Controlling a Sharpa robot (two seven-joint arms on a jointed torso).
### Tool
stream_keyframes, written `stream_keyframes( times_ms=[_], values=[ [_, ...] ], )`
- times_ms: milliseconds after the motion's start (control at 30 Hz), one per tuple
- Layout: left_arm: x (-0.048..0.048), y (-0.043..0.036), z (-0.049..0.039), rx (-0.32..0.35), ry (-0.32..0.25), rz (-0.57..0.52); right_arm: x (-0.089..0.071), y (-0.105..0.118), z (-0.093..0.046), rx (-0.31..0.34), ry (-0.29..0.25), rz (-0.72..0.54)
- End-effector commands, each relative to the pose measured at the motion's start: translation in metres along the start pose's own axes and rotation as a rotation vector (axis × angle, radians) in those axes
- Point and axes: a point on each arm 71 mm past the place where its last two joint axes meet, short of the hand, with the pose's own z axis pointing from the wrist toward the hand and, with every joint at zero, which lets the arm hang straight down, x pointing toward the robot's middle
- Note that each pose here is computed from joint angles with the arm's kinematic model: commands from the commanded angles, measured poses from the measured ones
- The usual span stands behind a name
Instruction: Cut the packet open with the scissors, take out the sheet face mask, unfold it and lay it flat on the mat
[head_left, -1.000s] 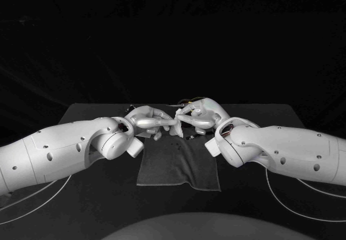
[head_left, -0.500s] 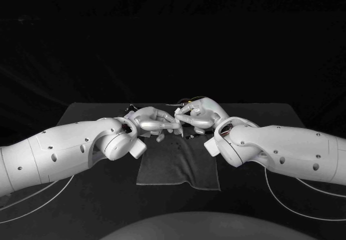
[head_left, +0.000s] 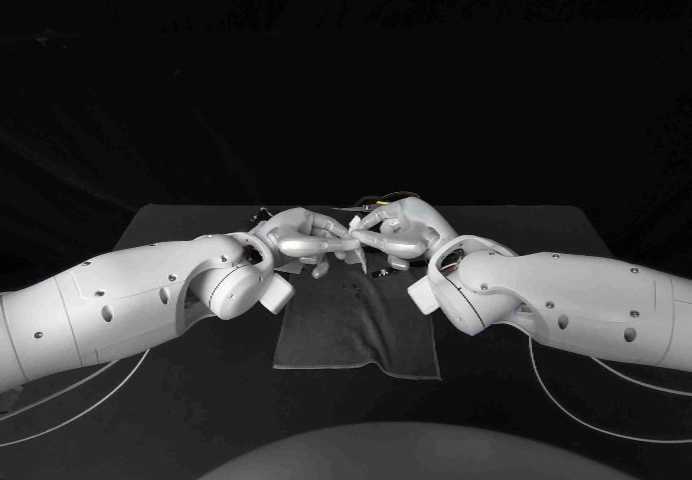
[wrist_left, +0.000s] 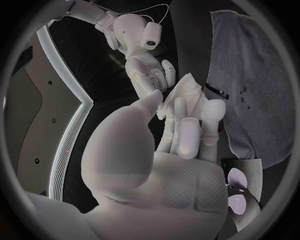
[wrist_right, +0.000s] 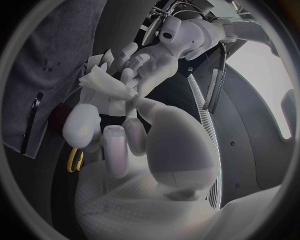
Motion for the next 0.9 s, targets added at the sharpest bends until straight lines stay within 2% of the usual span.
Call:
stream_keyframes(
  times_ms=[33, 900],
  values=[
    [0.0005, -0.0031, 0.0002, 0.033, -0.004, -0.024, 0.0014, 0.0003, 0.0, 0.002, 0.008, 0.001],
    [-0.0006, 0.0, 0.0016, -0.012, -0.026, -0.003, 0.0043, 0.0022, -0.0015, -0.005, 0.014, 0.005]
  ],
)
